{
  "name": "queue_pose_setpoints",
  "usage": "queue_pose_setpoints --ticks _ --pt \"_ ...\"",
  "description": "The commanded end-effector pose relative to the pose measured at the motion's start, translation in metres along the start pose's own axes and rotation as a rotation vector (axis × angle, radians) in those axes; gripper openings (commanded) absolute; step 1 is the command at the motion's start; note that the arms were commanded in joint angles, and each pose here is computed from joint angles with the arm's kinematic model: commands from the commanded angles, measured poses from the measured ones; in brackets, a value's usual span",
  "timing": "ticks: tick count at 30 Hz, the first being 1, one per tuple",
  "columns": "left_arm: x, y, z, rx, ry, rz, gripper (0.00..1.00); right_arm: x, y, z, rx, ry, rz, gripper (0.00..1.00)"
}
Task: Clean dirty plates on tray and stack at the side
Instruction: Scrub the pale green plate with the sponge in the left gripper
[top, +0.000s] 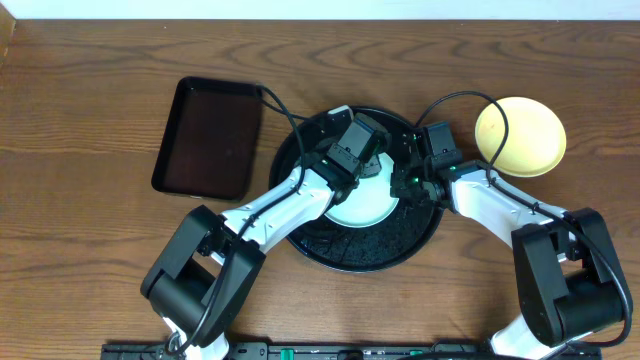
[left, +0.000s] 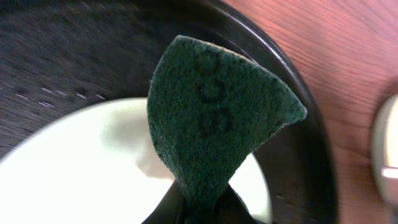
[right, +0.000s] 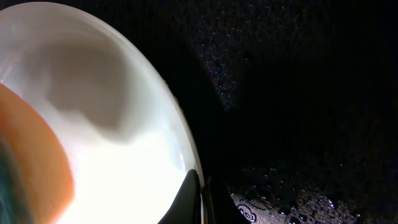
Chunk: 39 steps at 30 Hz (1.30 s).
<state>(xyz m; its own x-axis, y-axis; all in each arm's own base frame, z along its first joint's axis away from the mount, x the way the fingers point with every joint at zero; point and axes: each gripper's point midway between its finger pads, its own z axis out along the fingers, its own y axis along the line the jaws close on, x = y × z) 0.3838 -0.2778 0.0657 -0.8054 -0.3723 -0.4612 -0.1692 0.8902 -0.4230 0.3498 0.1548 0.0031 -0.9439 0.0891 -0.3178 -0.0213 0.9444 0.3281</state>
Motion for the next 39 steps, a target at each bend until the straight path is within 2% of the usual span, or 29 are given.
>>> queue_pose_setpoints --ticks 1,9,16,22,31,39 --pt "0.016 -0.005 0.012 0.027 0.087 -0.093 0.09 0.014 -0.005 0.011 0.027 0.051 -0.015 0.02" --pt "0.040 0.028 0.030 -0.093 0.157 -0.079 0.09 0.014 -0.005 0.011 0.027 0.051 -0.015 0.02" --pt "0.033 0.109 0.016 -0.428 0.126 -0.049 0.08 0.016 -0.006 0.011 0.030 0.058 -0.013 0.02" --pt "0.012 0.154 -0.006 -0.624 0.074 -0.028 0.08 0.016 -0.006 0.011 0.030 0.058 -0.013 0.02" --pt "-0.030 0.156 -0.033 -0.708 0.009 0.014 0.08 0.016 -0.006 0.011 0.030 0.058 -0.013 0.02" --pt "-0.082 0.143 -0.066 -0.805 -0.142 0.103 0.08 0.016 -0.006 0.011 0.030 0.059 -0.017 0.01"
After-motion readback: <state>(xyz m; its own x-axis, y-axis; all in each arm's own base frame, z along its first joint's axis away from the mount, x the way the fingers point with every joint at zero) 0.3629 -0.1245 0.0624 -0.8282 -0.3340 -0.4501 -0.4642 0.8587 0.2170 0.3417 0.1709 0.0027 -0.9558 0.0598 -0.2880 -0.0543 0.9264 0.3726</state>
